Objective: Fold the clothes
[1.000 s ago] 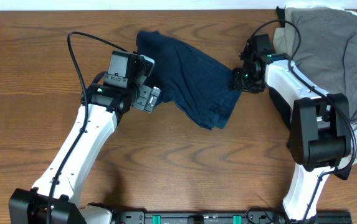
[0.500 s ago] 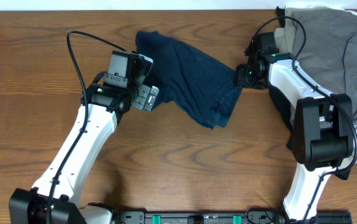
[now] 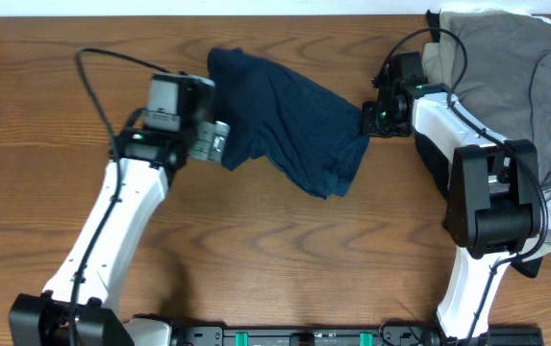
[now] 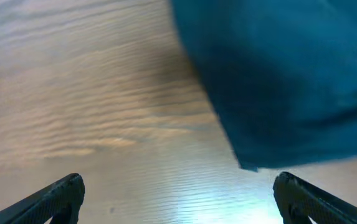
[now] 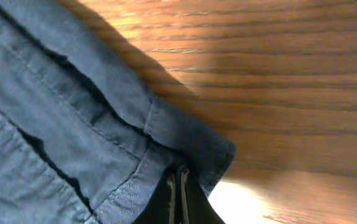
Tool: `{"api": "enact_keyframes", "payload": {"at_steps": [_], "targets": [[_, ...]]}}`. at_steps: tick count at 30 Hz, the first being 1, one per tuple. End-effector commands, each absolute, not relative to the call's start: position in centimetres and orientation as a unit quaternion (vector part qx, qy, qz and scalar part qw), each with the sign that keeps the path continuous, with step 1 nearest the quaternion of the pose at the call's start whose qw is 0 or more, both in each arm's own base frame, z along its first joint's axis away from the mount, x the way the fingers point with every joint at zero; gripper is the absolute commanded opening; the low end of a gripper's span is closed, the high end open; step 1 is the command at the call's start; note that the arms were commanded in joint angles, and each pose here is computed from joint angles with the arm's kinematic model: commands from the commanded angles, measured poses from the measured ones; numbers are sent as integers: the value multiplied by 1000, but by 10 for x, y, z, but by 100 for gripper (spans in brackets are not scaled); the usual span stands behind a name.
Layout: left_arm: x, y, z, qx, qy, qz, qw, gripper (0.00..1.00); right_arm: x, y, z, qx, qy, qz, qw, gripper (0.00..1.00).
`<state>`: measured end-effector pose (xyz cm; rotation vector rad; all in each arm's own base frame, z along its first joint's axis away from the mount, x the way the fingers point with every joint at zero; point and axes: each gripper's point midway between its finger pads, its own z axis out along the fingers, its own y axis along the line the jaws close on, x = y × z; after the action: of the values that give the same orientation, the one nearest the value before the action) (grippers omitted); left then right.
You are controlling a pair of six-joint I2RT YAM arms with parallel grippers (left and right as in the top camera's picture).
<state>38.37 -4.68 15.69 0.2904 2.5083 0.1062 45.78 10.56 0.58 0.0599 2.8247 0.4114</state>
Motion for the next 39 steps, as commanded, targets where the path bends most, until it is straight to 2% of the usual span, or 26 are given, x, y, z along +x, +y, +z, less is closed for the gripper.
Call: {"api": "enact_keyframes", "payload": {"at_steps": [1, 8, 13, 17, 20, 23, 31, 32, 34, 36, 39], "targets": [[394, -6, 198, 1, 934, 46, 355, 98, 467, 128, 51, -29, 962, 201, 183, 1], [390, 70, 250, -134, 893, 62, 425, 98, 450, 196, 178, -151, 903, 285, 282, 1], [381, 95, 263, -168, 880, 73, 439, 98, 390, 277, 252, -269, 846, 319, 331, 1], [379, 104, 262, -179, 877, 78, 438, 98, 325, 345, 263, -351, 812, 350, 309, 1], [376, 114, 262, -192, 875, 83, 437, 98, 286, 376, 249, -386, 813, 333, 282, 1], [372, 124, 262, -218, 870, 83, 435, 98, 268, 384, 240, -400, 818, 310, 272, 1], [372, 127, 262, -229, 867, 74, 436, 98, 250, 390, 241, -435, 797, 334, 252, 1], [372, 127, 262, -229, 867, 74, 437, 98, 245, 390, 240, -453, 787, 337, 247, 4], [373, 127, 263, -228, 866, 74, 439, 98, 237, 386, 236, -479, 777, 333, 237, 21], [373, 127, 264, -228, 865, 74, 441, 98, 239, 374, 228, -478, 791, 308, 226, 43], [374, 127, 264, -228, 864, 74, 442, 98, 258, 350, 221, -425, 835, 270, 223, 49]]}}
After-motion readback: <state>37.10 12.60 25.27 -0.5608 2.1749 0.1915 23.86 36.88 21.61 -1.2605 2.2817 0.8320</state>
